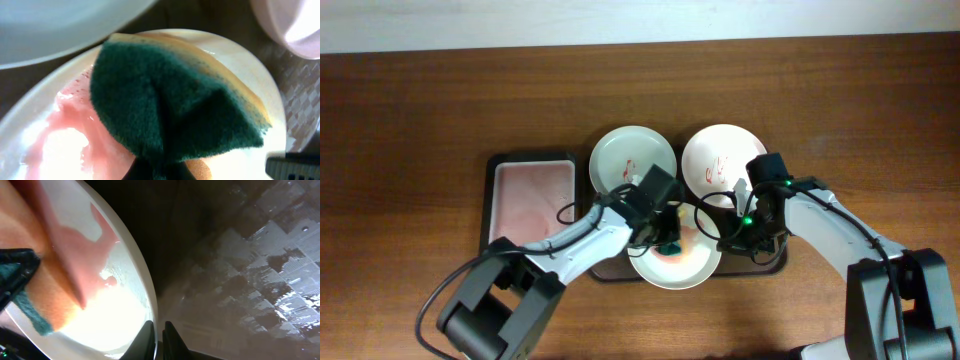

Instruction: Clean dirty plates on tray and stack at the side

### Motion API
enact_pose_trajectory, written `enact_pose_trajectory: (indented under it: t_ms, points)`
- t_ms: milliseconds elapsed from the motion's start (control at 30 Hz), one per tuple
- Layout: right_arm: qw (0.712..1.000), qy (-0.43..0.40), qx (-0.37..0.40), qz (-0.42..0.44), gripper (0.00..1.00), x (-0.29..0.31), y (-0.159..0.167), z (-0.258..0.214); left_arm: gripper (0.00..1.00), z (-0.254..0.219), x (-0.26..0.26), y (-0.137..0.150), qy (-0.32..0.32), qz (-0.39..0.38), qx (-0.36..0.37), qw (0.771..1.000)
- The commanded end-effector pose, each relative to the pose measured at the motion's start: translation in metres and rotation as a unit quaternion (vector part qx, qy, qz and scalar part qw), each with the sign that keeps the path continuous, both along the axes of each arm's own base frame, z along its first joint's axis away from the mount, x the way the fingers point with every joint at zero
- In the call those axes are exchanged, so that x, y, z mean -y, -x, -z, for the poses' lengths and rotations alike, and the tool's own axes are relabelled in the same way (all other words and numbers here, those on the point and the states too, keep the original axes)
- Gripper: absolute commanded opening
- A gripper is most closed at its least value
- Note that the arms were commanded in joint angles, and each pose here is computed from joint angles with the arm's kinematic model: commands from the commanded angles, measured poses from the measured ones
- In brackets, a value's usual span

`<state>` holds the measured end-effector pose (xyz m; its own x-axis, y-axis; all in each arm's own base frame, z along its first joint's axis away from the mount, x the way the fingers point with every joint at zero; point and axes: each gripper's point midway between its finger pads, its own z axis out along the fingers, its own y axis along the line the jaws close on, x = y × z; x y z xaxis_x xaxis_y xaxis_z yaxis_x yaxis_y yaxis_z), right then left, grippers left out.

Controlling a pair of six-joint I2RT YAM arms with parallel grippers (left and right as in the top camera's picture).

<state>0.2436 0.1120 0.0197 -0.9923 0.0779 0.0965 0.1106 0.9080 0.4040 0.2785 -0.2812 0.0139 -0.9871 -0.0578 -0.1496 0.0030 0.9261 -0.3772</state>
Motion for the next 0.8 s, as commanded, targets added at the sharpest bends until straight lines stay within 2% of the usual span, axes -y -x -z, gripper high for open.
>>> enact_pose_trajectory:
  t_ms: [0, 100, 133, 167, 267, 433, 667, 767]
  points:
    - [1.0, 0.02, 0.003, 0.002, 0.09, 0.005, -0.004, 0.001, 0.0, -0.011, -0.023, -0.008, 0.004, 0.02, 0.004, 1.0]
    - [1.0, 0.02, 0.001, 0.002, 0.09, 0.005, -0.003, 0.001, 0.0, -0.058, -0.028, -0.024, 0.036, 0.008, 0.057, 0.998]
    - [1.0, 0.02, 0.001, 0.002, 0.15, 0.005, -0.003, 0.001, 0.0, -0.067, -0.029, -0.026, 0.041, 0.012, 0.07, 0.997]
    - [1.0, 0.02, 0.001, 0.002, 0.26, 0.005, -0.003, 0.001, 0.0, -0.081, -0.032, -0.029, 0.045, 0.024, 0.093, 0.994]
    - [1.0, 0.02, 0.001, 0.001, 0.29, 0.005, -0.003, 0.001, 0.0, -0.089, -0.049, -0.031, 0.019, 0.028, 0.113, 0.993]
    - [1.0, 0.022, -0.004, -0.017, 0.27, -0.002, 0.006, 0.004, 0.0, -0.073, -0.103, -0.037, -0.066, -0.009, 0.094, 0.993]
    - [0.999, 0.024, 0.015, -0.025, 0.04, -0.006, -0.001, 0.005, 0.0, -0.062, -0.195, -0.045, -0.121, -0.036, 0.054, 0.991]
    - [0.998, 0.053, 0.022, -0.024, 0.04, 0.003, -0.004, 0.008, 0.0, -0.059, -0.226, -0.047, -0.129, -0.065, 0.043, 0.989]
